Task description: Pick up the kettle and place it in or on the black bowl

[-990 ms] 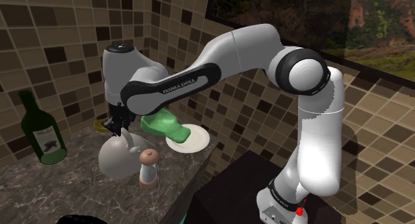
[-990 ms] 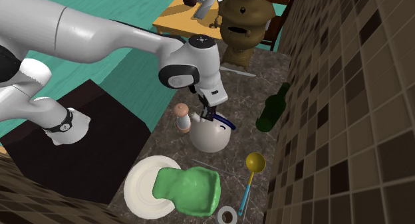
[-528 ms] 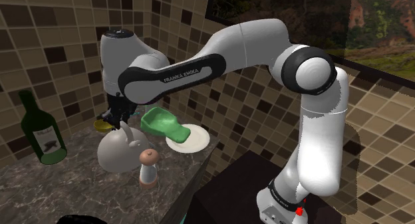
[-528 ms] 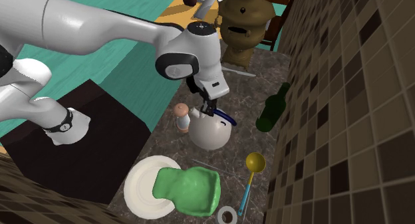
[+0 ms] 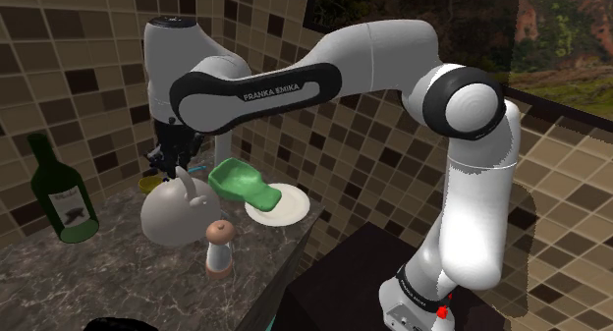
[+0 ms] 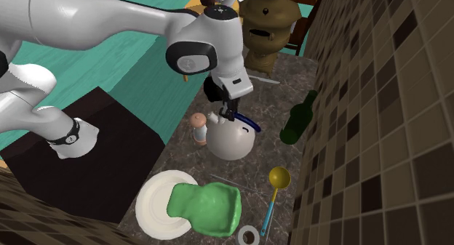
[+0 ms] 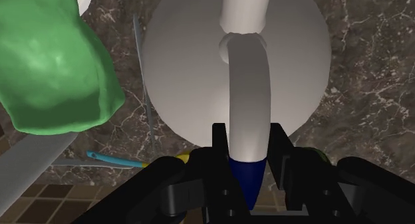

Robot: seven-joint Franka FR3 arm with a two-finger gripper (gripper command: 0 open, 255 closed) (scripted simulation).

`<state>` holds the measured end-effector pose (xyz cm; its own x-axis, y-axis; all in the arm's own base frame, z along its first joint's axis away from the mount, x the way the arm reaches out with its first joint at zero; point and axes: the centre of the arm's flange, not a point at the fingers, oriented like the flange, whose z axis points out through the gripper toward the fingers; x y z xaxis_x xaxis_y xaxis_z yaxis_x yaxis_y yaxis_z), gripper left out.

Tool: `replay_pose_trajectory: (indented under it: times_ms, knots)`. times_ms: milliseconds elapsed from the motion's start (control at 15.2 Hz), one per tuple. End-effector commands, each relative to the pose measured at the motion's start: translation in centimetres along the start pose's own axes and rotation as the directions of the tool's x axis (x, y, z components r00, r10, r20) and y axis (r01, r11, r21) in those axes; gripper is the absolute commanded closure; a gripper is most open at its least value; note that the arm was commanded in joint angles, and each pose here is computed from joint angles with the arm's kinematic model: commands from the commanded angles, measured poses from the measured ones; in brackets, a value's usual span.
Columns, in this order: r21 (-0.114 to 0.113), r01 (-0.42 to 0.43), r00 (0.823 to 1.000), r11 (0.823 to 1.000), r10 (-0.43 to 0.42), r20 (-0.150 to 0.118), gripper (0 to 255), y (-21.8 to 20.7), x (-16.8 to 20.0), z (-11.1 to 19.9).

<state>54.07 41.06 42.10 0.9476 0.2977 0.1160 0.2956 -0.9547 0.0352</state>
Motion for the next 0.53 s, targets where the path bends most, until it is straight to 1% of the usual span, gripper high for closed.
replay_pose_trajectory:
  times_ms: [0, 462]
  knots:
    - [0.001, 0.000, 1.000, 1.000, 0.000, -0.002, 255, 0.1, 0.0, -1.3]
    - [0.001, 0.000, 1.000, 1.000, 0.000, -0.002, 255, 0.2, 0.4, -4.9]
